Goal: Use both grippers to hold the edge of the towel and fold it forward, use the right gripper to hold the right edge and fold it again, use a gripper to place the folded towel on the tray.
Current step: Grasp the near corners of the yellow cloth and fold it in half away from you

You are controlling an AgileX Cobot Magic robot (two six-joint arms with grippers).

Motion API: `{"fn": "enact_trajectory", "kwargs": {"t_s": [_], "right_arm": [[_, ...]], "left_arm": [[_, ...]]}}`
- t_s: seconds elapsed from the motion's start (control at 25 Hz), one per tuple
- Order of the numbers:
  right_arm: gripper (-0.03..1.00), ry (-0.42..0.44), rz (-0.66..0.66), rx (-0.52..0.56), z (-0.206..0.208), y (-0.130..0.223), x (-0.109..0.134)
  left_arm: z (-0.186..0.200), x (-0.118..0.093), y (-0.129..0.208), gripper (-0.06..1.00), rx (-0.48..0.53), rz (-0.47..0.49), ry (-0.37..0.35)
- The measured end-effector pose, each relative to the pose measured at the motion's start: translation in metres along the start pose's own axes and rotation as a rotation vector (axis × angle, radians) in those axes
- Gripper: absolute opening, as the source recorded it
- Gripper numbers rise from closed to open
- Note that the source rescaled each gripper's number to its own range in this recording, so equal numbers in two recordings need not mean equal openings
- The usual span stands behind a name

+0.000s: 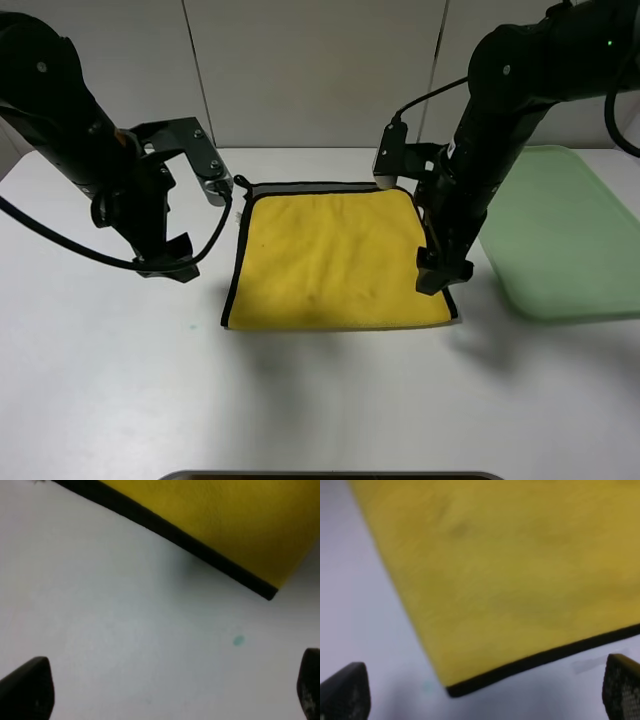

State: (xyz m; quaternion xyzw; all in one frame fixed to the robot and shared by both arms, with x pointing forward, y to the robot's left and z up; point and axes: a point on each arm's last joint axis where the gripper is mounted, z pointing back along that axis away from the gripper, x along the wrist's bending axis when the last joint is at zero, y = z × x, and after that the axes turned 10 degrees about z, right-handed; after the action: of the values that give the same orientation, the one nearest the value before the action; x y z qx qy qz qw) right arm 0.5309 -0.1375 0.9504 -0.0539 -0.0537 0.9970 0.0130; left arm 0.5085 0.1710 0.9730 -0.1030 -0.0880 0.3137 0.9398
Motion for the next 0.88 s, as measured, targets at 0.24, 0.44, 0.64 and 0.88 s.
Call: {"fn": "enact_trajectory", "kwargs": {"t_s": [0.24,0.44,0.64,0.88], "right_arm": [[1.0,-0.03,0.02,0.036,-0.015,0.01,0.013],[1.0,0.004,0.047,0.045,-0.017,0.012,0.012],[1.0,0.019,0.059,0.037,-0.017,0.011,0.011],[1.0,0.034,0.069,0.022,-0.017,0.008,0.011]], "left_arm": [[0.0,-0.001,0.0,0.96,-0.004,0.008,0.006],[-0.001,-0.004,-0.002,0.96,-0.023,-0.023,0.043],[-0.016,-0.009,-0.004,0.95,0.002,-0.119,0.088],[-0.045,-0.026,-0.008,0.93,0.07,-0.242,0.155]]}}
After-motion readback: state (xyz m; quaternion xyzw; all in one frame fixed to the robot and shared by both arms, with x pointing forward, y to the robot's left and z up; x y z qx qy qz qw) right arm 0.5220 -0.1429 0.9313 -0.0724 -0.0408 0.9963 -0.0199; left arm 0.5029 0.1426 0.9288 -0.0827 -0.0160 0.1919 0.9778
